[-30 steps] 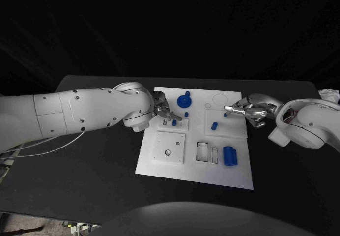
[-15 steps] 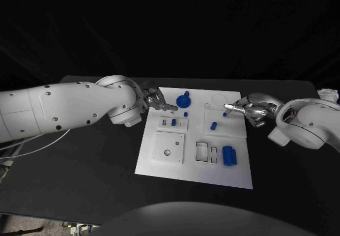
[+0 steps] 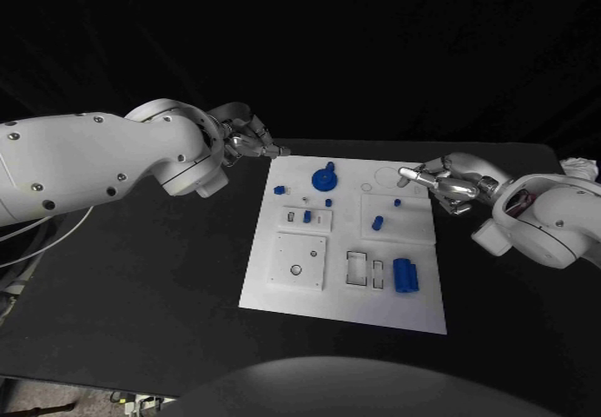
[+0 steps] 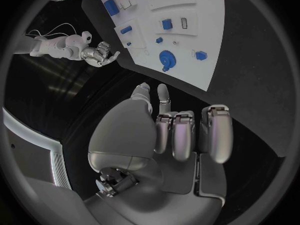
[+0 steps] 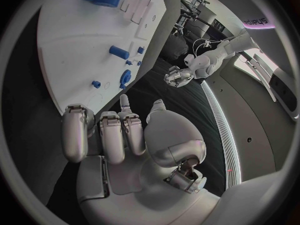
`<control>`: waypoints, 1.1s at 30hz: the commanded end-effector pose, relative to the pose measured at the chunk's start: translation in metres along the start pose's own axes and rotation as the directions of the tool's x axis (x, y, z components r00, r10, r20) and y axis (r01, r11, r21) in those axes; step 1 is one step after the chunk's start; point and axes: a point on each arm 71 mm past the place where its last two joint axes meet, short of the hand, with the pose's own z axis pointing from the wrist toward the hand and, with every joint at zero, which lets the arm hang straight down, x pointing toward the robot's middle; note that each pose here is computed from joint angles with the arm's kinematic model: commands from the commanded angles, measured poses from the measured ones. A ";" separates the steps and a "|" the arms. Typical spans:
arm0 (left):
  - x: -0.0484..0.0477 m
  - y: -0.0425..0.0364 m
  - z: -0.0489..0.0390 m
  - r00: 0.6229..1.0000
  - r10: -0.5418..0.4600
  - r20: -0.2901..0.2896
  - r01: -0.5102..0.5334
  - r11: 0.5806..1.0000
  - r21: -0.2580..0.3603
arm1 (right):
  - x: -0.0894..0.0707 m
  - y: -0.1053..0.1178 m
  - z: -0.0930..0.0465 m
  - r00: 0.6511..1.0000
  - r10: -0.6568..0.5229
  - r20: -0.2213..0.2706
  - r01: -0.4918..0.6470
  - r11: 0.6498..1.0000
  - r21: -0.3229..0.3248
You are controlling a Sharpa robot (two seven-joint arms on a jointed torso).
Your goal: Assemble the parts on the task board
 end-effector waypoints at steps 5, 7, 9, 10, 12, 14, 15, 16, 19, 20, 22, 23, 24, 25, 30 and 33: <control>-0.0004 0.0027 0.0172 0.994 0.102 -0.030 -0.105 0.988 -0.117 | -0.002 0.005 -0.002 1.000 0.005 0.024 -0.004 0.998 -0.058; 0.0004 0.0029 0.0212 0.993 0.117 -0.035 -0.121 0.984 -0.129 | -0.002 0.005 -0.003 1.000 0.006 0.023 -0.004 0.998 -0.058; 0.0015 0.0033 0.0246 0.990 0.135 -0.037 -0.139 0.981 -0.136 | -0.002 0.005 -0.003 1.000 0.006 0.021 -0.005 0.998 -0.059; 0.0024 0.0036 0.0262 0.989 0.145 -0.040 -0.149 0.979 -0.140 | -0.002 0.005 -0.003 1.000 0.006 0.020 -0.005 0.998 -0.059; 0.0045 0.0049 0.0291 0.985 0.166 -0.052 -0.172 0.974 -0.150 | -0.001 0.005 -0.004 1.000 0.007 0.018 -0.006 0.998 -0.059; 0.0069 0.0068 0.0315 0.980 0.185 -0.069 -0.194 0.968 -0.161 | -0.001 0.005 -0.004 1.000 0.007 0.016 -0.006 0.998 -0.058; 0.0084 0.0080 0.0327 0.977 0.195 -0.081 -0.206 0.964 -0.166 | -0.001 0.005 -0.004 1.000 0.008 0.015 -0.007 0.998 -0.057; 0.0095 0.0089 0.0336 0.975 0.202 -0.088 -0.214 0.962 -0.169 | -0.001 0.005 -0.004 1.000 0.008 0.014 -0.007 0.998 -0.057; 0.0130 0.0112 0.0362 0.968 0.233 -0.099 -0.246 0.957 -0.156 | -0.001 0.004 -0.005 1.000 0.008 0.013 -0.007 0.998 -0.055; 0.0139 0.0115 0.0368 0.965 0.244 -0.097 -0.256 0.956 -0.143 | -0.001 0.004 -0.005 1.000 0.008 0.012 -0.007 0.998 -0.054; 0.0156 0.0117 0.0377 0.959 0.268 -0.087 -0.277 0.955 -0.105 | -0.001 0.004 -0.005 1.000 0.008 0.011 -0.008 0.999 -0.053; 0.0163 0.0116 0.0379 0.956 0.282 -0.080 -0.288 0.954 -0.083 | -0.001 0.004 -0.005 1.000 0.008 0.011 -0.008 0.999 -0.053; 0.0171 0.0115 0.0380 0.952 0.299 -0.072 -0.303 0.951 -0.057 | -0.001 0.004 -0.005 1.000 0.009 0.011 -0.008 0.999 -0.052; 0.0178 0.0115 0.0380 0.947 0.314 -0.064 -0.316 0.948 -0.035 | -0.001 0.004 -0.006 1.000 0.009 0.010 -0.008 0.999 -0.052; 0.0214 0.0131 0.0377 0.924 0.382 -0.019 -0.381 0.924 0.044 | -0.002 0.003 -0.006 1.000 0.009 0.010 -0.009 0.999 -0.050; 0.0241 0.0154 0.0380 0.913 0.408 0.011 -0.408 0.910 0.069 | -0.002 0.003 -0.007 1.000 0.010 0.010 -0.009 0.999 -0.051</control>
